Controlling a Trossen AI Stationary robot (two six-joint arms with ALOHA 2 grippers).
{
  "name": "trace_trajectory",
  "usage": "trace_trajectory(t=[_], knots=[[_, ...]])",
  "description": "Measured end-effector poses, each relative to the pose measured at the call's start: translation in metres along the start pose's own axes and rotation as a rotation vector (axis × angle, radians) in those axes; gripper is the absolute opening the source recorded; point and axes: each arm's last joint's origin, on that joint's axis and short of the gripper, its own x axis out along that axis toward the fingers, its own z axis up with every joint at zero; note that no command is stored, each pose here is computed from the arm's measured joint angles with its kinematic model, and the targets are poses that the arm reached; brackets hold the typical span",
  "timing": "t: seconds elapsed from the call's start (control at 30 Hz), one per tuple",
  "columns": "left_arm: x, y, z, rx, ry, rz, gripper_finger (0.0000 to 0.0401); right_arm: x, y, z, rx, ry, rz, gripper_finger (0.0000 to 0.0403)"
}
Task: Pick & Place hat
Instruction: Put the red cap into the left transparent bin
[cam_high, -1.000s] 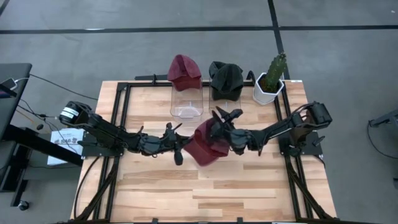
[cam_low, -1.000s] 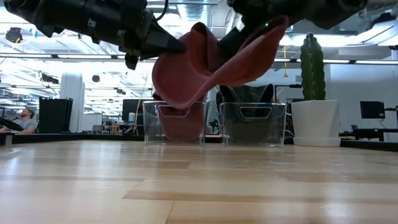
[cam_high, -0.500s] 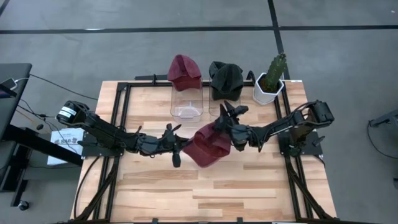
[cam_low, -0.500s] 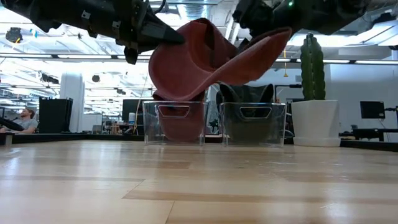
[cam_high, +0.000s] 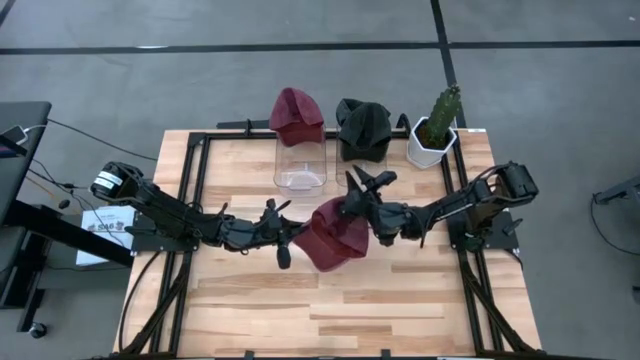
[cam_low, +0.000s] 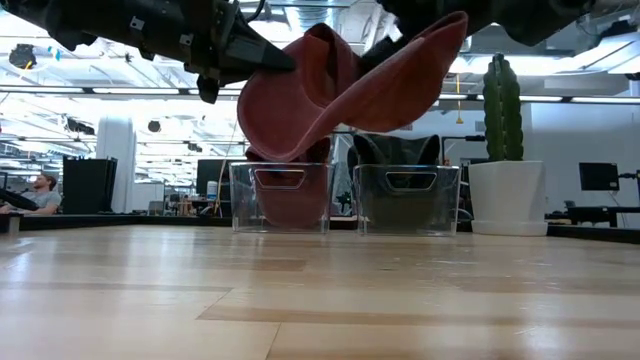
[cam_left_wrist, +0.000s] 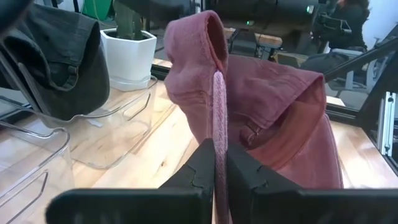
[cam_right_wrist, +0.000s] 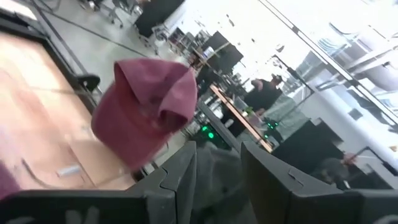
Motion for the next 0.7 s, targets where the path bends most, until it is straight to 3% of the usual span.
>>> trace_trajectory(t=[0.47, 0.7], knots=[[0.0, 0.001, 0.0, -0.002, -0.003, 0.016, 0.0019, 0.041, -0.014, -0.003, 0.042, 0.039, -0.064, 0.0118], [0.0, 0.0, 0.0, -0.001, 0.0, 0.003, 0.0019, 0.025, -0.008, 0.004, 0.062, -0.025, -0.005, 0.0118]])
